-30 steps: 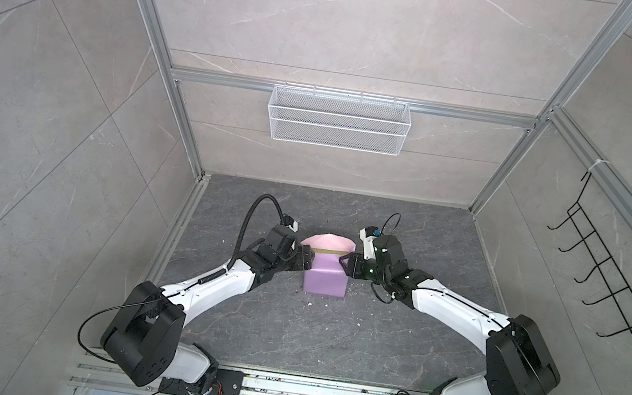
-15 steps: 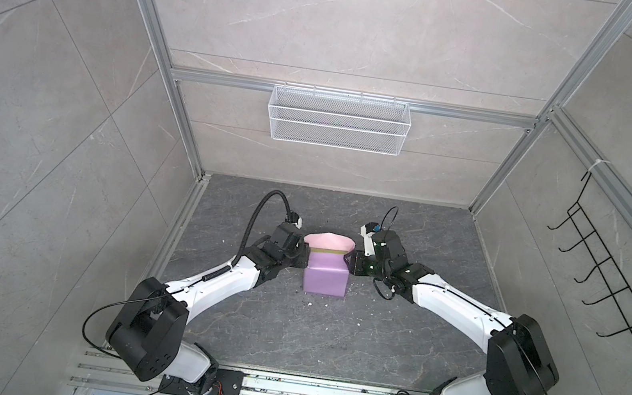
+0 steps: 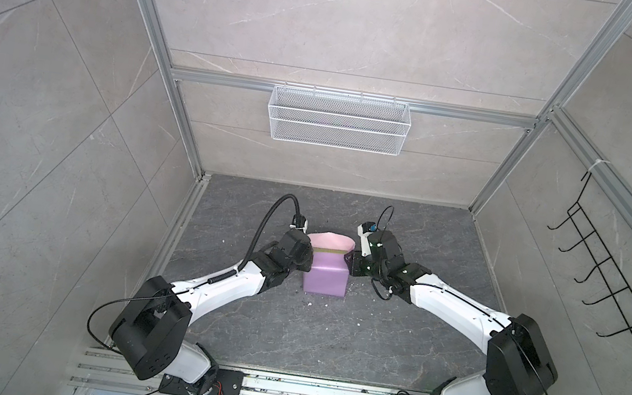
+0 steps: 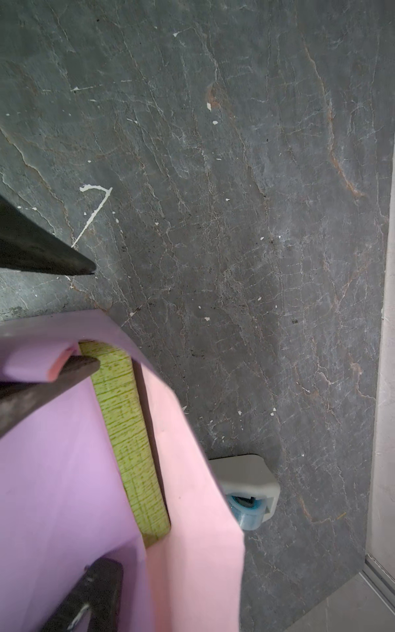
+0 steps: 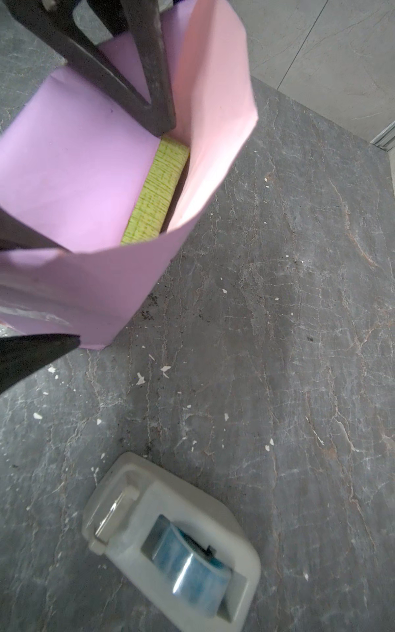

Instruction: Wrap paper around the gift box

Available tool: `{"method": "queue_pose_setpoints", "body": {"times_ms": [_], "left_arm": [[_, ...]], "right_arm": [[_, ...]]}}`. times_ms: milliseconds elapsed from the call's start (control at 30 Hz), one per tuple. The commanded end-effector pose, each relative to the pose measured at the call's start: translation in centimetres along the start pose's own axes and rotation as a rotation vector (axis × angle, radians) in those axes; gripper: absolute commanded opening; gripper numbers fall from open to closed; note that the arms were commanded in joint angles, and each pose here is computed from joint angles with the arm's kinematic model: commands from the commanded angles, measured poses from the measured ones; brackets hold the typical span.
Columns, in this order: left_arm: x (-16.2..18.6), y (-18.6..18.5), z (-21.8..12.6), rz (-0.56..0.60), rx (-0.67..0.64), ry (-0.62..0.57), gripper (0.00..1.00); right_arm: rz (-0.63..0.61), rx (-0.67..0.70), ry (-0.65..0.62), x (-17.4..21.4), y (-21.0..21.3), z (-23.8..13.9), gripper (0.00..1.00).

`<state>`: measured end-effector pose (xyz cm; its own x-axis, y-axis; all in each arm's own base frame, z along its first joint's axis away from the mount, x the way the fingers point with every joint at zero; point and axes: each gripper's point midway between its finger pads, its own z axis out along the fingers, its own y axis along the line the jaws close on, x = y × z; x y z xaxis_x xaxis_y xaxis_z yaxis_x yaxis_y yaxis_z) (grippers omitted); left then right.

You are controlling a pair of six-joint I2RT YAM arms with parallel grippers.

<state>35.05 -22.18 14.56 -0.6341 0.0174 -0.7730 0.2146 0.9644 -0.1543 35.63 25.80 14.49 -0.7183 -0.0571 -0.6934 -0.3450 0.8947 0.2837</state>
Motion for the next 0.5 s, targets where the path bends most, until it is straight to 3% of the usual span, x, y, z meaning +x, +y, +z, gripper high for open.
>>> {"method": "queue_pose_setpoints", "body": {"times_ms": [0,200,467], "left_arm": [[2.3,1.0,0.1,0.056,-0.032,0.065,0.44],[-0.8,-0.3,-1.4,0.043,0.020,0.002,0.46],[-0.7,-1.1,-0.9,0.049,0.035,0.019,0.33]], "right_arm": [[-0.035,0.071,0.087,2.3,-1.4,0.6,0.34],[-0.037,0.063,0.083,2.1,-1.1,0.5,0.34],[-0.036,0.060,0.078,1.9,-1.0,0.5,0.34]]}}
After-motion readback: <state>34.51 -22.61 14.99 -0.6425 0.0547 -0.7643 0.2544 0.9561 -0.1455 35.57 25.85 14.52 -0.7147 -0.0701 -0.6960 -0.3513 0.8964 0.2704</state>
